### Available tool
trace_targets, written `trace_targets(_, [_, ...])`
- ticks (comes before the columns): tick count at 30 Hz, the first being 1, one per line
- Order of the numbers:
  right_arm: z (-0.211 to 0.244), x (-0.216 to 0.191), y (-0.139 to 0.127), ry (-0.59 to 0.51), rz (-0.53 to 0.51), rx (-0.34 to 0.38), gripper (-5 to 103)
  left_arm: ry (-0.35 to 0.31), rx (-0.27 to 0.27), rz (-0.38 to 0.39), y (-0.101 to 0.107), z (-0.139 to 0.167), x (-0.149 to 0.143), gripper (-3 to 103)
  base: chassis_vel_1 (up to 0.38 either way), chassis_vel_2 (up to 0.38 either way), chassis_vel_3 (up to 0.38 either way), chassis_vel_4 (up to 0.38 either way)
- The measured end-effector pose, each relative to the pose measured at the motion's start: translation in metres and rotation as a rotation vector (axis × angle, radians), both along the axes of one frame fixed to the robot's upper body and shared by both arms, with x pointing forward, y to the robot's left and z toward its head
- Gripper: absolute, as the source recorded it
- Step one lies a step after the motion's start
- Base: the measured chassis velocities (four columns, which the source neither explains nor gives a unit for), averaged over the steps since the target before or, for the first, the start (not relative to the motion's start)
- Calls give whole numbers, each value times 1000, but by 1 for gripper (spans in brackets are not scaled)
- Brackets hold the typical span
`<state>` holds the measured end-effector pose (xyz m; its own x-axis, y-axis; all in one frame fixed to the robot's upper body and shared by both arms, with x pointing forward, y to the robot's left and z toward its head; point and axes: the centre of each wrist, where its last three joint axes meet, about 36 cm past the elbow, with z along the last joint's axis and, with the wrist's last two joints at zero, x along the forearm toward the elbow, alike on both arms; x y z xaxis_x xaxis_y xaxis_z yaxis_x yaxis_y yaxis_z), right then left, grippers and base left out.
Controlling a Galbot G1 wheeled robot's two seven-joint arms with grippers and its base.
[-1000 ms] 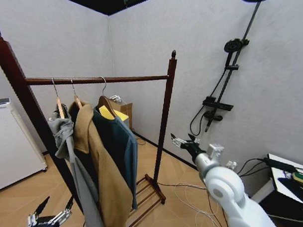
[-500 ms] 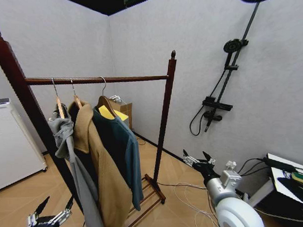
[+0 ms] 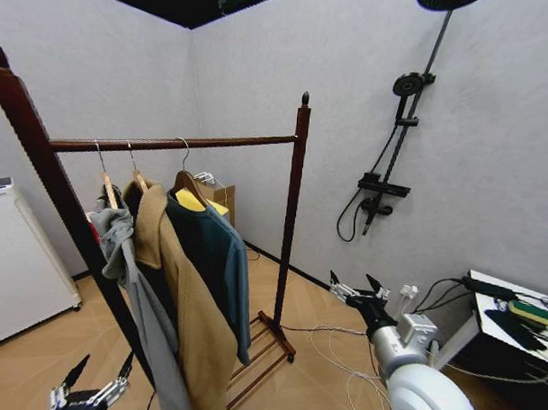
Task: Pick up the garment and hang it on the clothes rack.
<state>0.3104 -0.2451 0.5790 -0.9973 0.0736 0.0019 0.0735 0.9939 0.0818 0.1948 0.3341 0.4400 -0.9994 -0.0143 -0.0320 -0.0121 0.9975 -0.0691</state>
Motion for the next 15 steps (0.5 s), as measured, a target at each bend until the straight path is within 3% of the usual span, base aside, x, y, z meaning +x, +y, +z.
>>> trace_targets(15, [2,-15,6,-1,5,15,100,0,0,0,0,0,0,100,-8,-115,-114,-14])
